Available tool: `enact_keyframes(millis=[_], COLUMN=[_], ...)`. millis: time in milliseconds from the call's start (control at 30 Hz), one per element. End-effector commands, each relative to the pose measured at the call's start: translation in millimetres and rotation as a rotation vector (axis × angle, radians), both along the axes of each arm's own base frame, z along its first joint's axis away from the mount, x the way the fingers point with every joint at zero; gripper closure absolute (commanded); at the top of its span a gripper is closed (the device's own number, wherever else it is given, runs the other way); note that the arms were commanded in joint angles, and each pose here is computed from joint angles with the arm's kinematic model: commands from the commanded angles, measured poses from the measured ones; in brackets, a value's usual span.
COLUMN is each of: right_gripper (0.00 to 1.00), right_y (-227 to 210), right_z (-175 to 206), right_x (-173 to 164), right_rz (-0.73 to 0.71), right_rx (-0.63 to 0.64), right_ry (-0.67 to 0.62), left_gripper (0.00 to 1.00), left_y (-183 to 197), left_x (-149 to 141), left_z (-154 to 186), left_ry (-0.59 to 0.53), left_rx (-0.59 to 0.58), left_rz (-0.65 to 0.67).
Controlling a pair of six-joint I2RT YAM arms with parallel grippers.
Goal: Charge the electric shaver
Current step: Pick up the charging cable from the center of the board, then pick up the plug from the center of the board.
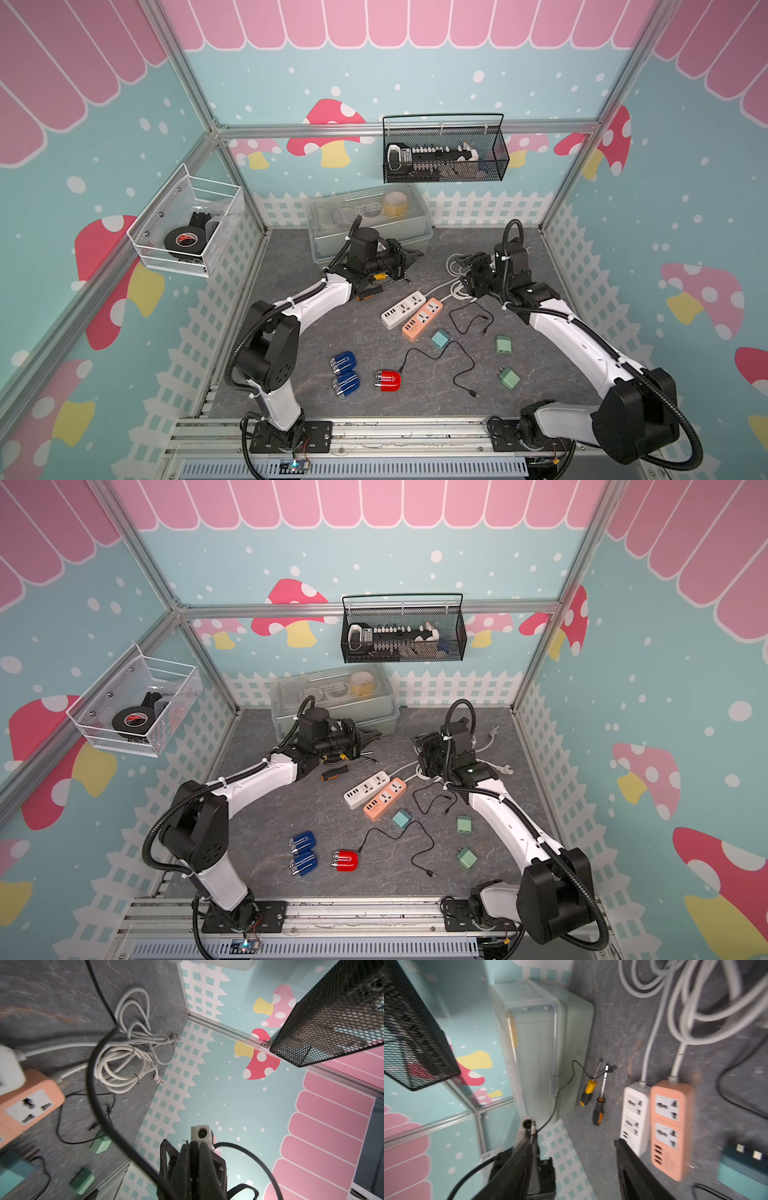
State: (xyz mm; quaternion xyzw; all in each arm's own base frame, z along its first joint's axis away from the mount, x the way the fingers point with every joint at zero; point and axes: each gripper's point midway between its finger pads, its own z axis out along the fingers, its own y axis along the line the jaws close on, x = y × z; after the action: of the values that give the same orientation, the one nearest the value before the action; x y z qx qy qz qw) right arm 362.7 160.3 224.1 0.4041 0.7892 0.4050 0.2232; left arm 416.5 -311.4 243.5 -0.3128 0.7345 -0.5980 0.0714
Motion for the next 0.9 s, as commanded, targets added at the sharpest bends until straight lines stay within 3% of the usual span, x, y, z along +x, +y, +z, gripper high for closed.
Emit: enact_keyframes(millis=[0,100,200,500,867], right_gripper=[0.34,0.34,0.33,0.31,0.35], right_y=[-20,-11,6,30,51], right_z=[-66,-98,-109,-144,-164], right_x=[-68,-97,-107,-101,-92], right_rz=[0.17,0.231,0.25,0.269,0.279], right_rx=[-0.256,-0.25,-0.272,-0.309,-0.318], right_ry=[0.327,0.476,0.501,0.591,0.613], left_gripper=[1.0,1.0,1.0,1.0,1.0], left_y=[17,30,40,69,81], left_x=[-23,-39,-56,-97,-118], left_z=[3,1,-1,-8,-13], left_ry=[-0.013,-0.001,0.019,0.063,0.074], left_rx=[0.057,0.085,0.086,0.1,0.096], left_rz=[-0.04,-0.057,-0.073,-0.113,-0.117])
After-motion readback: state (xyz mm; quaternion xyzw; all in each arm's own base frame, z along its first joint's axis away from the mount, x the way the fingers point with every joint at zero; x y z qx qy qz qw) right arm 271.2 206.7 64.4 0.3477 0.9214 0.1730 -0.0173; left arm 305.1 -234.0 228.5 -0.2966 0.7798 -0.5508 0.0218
